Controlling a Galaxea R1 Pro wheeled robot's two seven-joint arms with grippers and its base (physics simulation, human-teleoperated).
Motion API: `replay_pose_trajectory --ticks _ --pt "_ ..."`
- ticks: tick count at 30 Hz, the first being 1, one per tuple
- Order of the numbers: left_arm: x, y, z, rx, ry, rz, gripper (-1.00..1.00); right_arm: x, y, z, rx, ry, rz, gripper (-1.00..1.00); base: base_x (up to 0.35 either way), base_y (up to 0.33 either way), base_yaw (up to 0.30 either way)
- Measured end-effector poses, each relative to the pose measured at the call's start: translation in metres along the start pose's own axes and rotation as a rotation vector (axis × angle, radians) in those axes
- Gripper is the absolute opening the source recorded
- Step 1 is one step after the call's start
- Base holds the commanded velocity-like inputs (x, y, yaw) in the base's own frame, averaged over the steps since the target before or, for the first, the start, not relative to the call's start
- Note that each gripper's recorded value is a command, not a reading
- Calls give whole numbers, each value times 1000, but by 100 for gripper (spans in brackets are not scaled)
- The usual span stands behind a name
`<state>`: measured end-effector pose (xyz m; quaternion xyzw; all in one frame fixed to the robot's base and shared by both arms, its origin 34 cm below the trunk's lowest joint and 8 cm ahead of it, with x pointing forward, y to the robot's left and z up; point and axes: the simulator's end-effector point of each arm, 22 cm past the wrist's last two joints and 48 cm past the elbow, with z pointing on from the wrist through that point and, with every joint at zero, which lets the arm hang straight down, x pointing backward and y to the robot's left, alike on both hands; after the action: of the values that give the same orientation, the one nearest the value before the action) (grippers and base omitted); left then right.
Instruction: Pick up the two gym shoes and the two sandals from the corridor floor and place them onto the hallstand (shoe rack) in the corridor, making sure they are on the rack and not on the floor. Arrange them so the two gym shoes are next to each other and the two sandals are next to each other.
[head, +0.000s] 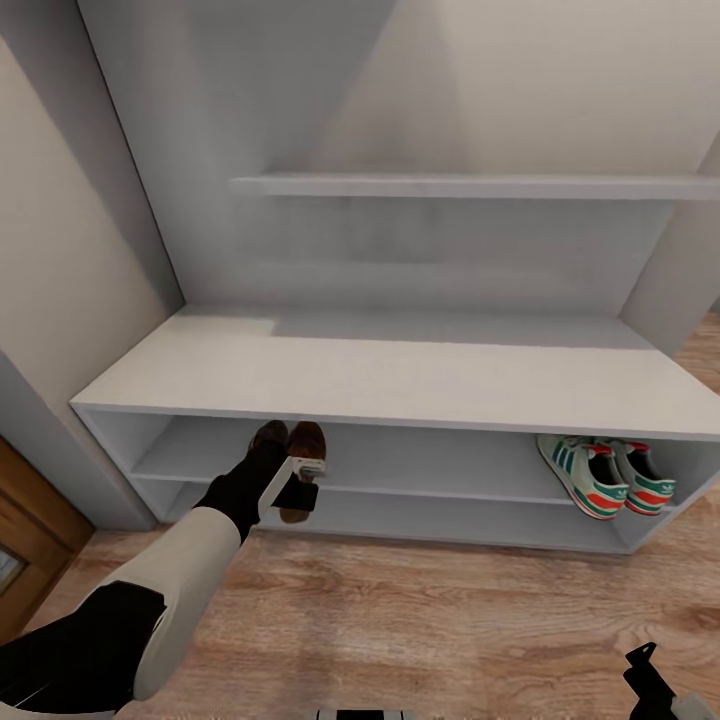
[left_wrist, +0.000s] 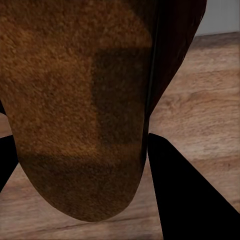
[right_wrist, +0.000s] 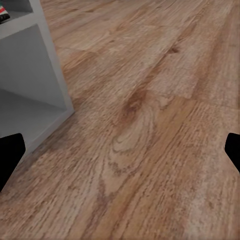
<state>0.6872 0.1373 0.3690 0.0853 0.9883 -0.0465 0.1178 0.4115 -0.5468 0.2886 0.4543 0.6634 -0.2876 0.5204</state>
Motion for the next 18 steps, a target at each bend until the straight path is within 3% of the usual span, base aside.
replay_pose_trajectory --ticks 12,18 --pt "1 1 3 0 3 0 -100 1 -1 0 0 2 -4 100 2 0 0" --pt "2 1 3 0 4 -1 -100 1 -1 0 1 2 -4 100 204 0 0"
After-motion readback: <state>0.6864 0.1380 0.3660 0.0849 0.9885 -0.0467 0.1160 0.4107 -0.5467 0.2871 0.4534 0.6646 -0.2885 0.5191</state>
